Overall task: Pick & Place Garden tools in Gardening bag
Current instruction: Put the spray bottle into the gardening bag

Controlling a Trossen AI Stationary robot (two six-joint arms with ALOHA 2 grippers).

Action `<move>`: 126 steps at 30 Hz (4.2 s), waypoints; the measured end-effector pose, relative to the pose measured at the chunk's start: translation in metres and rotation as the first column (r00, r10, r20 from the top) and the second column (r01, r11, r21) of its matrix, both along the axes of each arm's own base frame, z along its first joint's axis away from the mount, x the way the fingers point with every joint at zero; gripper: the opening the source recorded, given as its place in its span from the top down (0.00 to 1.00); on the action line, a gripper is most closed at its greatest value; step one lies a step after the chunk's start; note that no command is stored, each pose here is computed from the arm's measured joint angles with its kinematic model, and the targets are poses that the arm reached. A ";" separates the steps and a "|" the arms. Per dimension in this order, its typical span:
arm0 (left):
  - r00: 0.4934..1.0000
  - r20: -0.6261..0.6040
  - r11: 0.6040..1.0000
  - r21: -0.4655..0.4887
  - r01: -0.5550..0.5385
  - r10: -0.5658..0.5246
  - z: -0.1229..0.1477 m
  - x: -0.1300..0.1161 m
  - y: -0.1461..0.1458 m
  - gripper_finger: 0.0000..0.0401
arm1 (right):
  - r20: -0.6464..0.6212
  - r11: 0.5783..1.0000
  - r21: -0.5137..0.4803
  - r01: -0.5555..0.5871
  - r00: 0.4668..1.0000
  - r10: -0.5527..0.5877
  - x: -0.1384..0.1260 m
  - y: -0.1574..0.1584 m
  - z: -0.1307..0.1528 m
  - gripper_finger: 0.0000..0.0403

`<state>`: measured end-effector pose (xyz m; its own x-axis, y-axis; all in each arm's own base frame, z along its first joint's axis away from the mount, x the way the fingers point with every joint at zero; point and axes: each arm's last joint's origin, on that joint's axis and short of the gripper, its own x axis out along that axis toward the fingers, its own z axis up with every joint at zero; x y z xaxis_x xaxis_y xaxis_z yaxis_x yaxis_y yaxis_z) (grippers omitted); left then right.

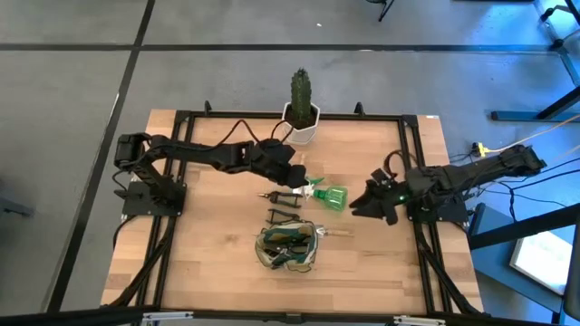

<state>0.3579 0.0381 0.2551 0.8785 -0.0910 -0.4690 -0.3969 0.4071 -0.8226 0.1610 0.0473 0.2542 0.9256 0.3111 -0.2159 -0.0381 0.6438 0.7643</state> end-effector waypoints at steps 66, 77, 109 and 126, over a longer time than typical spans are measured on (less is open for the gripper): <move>0.818 -0.553 0.942 0.164 0.294 -0.159 -0.003 -0.073 -0.023 0.99 | -0.812 0.702 -0.429 -0.568 0.583 -0.025 0.182 -0.063 -0.068 0.33; 0.939 -0.212 0.820 0.461 0.339 -0.269 0.006 -0.148 -0.038 0.99 | -0.789 0.703 -0.453 -0.548 0.614 -0.029 0.186 -0.064 -0.068 0.33; 0.953 0.012 0.758 0.609 0.234 -0.303 0.001 -0.177 -0.051 0.99 | -0.885 0.719 -0.349 -0.601 0.463 -0.042 0.191 -0.067 -0.116 0.33; 0.955 0.043 0.761 0.615 0.207 -0.295 0.004 -0.175 -0.051 0.99 | -0.926 0.873 -0.201 -0.446 0.377 -0.021 0.183 -0.062 -0.113 0.68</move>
